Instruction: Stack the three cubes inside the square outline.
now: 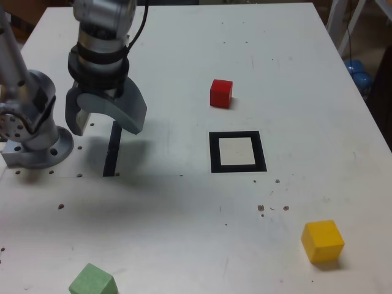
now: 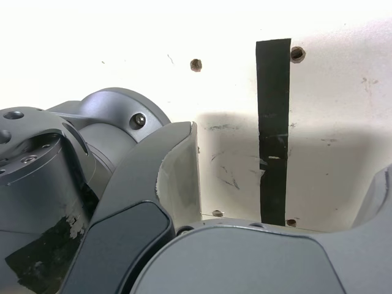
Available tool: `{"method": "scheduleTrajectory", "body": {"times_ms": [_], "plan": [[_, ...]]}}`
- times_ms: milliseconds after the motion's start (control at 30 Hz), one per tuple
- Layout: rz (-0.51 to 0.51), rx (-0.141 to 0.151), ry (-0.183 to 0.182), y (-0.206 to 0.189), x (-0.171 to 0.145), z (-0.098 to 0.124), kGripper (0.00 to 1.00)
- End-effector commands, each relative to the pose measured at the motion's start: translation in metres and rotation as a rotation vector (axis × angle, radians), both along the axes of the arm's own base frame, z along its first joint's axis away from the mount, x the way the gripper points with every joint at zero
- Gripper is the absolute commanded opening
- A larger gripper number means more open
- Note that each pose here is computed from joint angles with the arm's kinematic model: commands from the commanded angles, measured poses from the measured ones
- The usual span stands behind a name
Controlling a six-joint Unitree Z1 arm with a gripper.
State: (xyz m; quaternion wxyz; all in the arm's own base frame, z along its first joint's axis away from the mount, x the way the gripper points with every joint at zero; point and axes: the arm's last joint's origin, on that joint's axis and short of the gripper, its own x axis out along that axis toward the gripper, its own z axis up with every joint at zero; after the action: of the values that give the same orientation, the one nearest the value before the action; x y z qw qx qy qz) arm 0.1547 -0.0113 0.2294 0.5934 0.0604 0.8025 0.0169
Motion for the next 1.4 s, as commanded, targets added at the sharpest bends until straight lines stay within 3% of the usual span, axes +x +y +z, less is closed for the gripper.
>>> {"method": "scheduleTrajectory", "body": {"times_ms": [0, 767, 1367], "plan": [[-0.001, -0.003, -0.005, 0.000, -0.001, 0.002, 0.99], [-0.018, -0.021, -0.017, 0.000, -0.003, 0.011, 0.99], [-0.066, -0.044, -0.051, 0.035, 0.052, 0.043, 0.99]]}}
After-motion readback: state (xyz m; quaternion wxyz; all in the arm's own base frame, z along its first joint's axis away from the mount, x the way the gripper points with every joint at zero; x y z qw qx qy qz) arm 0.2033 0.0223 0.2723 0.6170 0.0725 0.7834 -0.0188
